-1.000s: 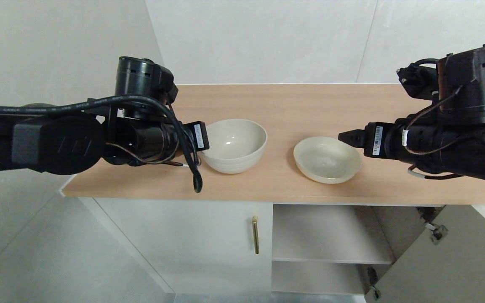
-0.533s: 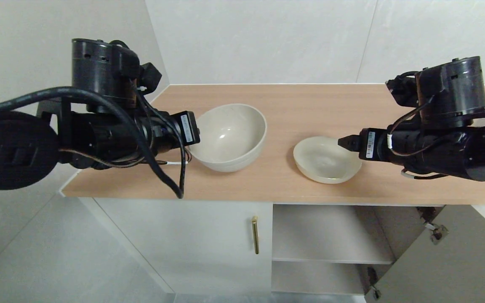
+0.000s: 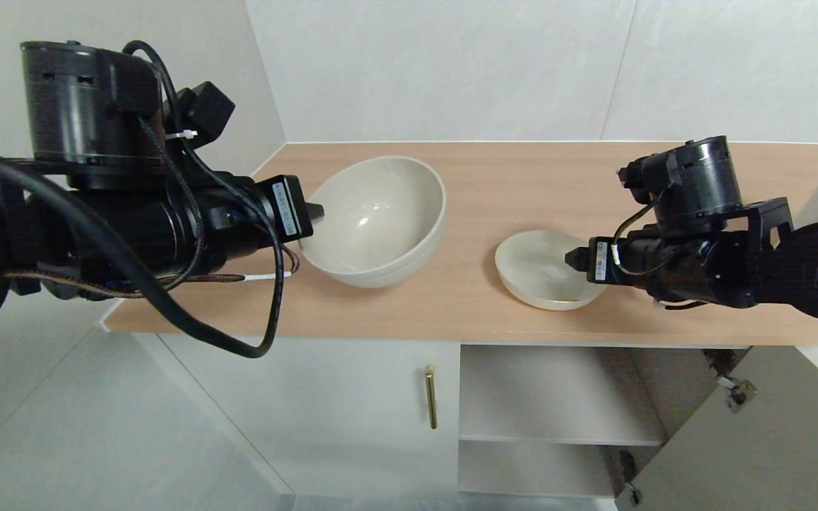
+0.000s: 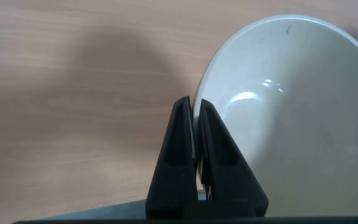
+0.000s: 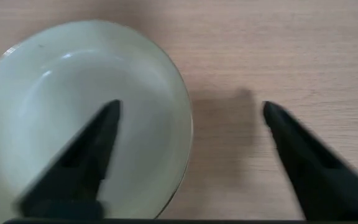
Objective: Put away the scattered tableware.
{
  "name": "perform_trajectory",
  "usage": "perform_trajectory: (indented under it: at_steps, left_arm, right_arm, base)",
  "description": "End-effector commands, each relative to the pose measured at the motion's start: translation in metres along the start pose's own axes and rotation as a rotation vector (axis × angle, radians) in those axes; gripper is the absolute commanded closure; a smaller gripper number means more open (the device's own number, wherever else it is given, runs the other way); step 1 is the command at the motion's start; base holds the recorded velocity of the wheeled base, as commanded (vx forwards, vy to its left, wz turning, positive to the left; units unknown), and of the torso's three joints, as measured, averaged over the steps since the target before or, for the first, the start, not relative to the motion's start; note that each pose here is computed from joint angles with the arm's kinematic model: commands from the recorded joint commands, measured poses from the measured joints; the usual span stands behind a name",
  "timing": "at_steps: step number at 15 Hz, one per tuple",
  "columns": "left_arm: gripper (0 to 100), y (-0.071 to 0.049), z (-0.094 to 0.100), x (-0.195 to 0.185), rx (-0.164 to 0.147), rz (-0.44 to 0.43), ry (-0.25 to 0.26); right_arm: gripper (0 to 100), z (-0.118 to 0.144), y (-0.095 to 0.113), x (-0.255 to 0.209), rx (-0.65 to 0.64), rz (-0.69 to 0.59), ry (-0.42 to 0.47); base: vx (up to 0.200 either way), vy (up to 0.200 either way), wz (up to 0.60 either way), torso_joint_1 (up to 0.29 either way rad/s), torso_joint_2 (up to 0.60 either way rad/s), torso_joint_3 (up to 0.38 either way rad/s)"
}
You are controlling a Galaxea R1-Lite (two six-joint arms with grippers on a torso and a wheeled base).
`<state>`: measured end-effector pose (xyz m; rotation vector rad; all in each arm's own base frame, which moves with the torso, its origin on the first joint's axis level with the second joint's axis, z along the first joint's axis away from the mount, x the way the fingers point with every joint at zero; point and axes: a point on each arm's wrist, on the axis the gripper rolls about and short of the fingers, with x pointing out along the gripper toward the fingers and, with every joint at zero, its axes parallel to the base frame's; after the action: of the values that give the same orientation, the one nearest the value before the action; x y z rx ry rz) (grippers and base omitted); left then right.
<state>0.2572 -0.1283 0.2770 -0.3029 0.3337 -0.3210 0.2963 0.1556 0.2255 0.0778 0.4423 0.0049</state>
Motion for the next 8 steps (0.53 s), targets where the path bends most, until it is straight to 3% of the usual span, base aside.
perform_trajectory:
  at_steps: [1,8]
  left_arm:
    - [100,0.0,0.003,-0.007,-0.002,-0.007,-0.015]
    - [100,0.003,-0.003,-0.033,-0.006,-0.019,-0.038]
  right_arm:
    - [100,-0.002,0.001,0.003,0.004,0.0,0.007]
    - [100,0.006,-0.004,-0.012,0.031,0.012,-0.02]
  base:
    - [0.0,0.0,0.0,0.0,0.0,0.0]
    - [0.0,0.0,0.0,0.0,0.0,0.0]
